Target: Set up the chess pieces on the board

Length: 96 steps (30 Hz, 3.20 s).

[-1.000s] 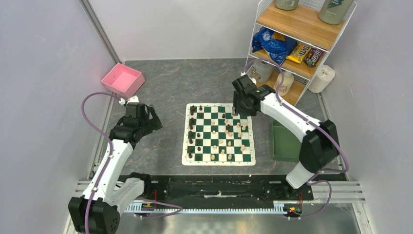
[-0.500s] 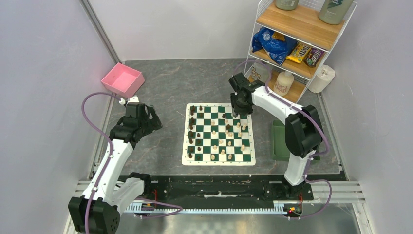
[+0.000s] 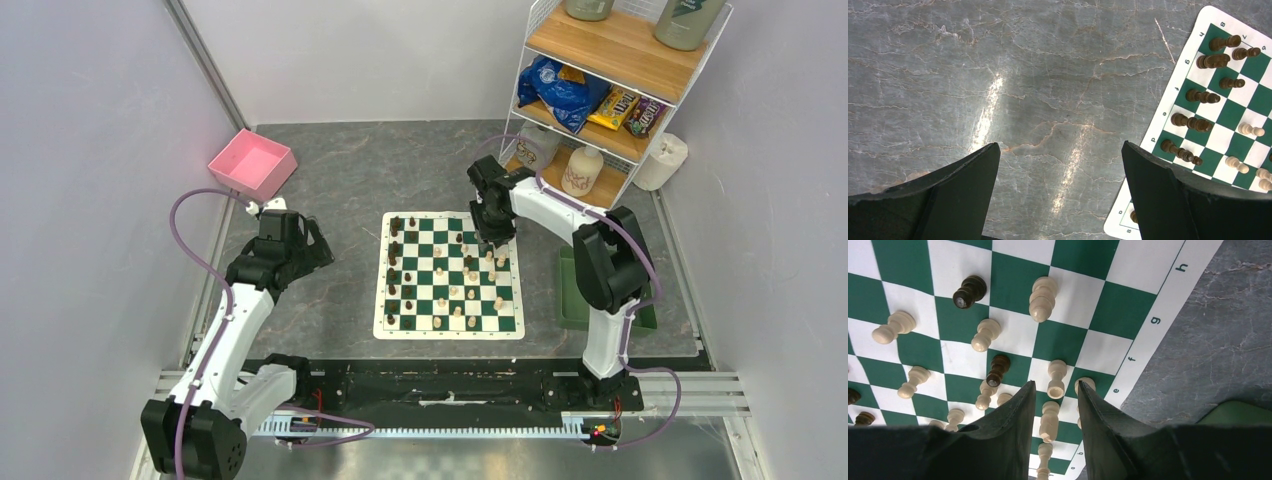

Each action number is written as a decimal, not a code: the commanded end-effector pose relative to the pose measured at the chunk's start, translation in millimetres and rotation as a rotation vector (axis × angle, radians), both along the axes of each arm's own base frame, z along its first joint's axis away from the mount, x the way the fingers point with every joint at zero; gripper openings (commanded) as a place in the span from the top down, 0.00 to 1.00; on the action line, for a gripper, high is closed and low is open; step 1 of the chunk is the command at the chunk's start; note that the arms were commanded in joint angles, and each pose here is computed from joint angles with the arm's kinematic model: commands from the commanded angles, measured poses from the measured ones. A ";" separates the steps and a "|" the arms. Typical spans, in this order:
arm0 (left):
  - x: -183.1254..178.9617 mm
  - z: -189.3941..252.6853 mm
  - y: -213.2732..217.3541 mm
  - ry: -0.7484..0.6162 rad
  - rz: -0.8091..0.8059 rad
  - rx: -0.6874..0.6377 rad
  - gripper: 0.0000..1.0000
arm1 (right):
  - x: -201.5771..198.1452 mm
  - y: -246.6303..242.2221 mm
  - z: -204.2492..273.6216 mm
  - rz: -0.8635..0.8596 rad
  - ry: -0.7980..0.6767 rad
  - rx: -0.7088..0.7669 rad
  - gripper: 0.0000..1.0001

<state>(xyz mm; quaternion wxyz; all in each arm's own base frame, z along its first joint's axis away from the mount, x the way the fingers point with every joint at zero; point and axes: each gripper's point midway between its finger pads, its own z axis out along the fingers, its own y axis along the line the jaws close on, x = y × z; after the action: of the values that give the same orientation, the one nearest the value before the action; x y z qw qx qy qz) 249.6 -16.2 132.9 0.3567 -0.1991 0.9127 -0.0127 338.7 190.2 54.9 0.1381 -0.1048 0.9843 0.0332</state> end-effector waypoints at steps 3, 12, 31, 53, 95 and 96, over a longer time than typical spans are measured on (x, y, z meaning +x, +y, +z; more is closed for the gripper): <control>6.9 11.2 -1.5 -0.030 -0.024 0.005 0.01 | 6.6 4.5 -4.1 0.028 0.005 -0.002 0.57; 6.6 11.0 -1.1 -0.030 -0.021 0.007 0.01 | 7.1 6.0 -10.2 0.029 0.016 0.002 0.63; 7.4 11.0 -0.6 -0.028 -0.019 0.010 0.02 | 1.6 6.0 -9.4 0.026 0.037 0.007 0.70; 7.7 10.8 -0.9 -0.026 -0.021 0.009 0.02 | 17.6 4.3 24.6 0.004 -0.059 0.014 0.79; 7.8 9.9 -1.2 -0.023 -0.023 0.009 0.02 | 91.5 -43.3 -11.7 -0.136 -0.037 -0.074 0.78; 7.9 10.2 -1.2 -0.023 -0.023 0.009 0.01 | 91.6 -43.5 -12.7 -0.139 -0.035 -0.074 0.78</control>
<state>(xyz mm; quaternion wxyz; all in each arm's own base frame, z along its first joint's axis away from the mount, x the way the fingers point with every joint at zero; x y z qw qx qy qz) 249.9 -16.7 129.3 0.3494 -0.1983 0.9157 -0.0113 420.8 150.0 44.5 0.1497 -0.0444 0.9877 -0.0100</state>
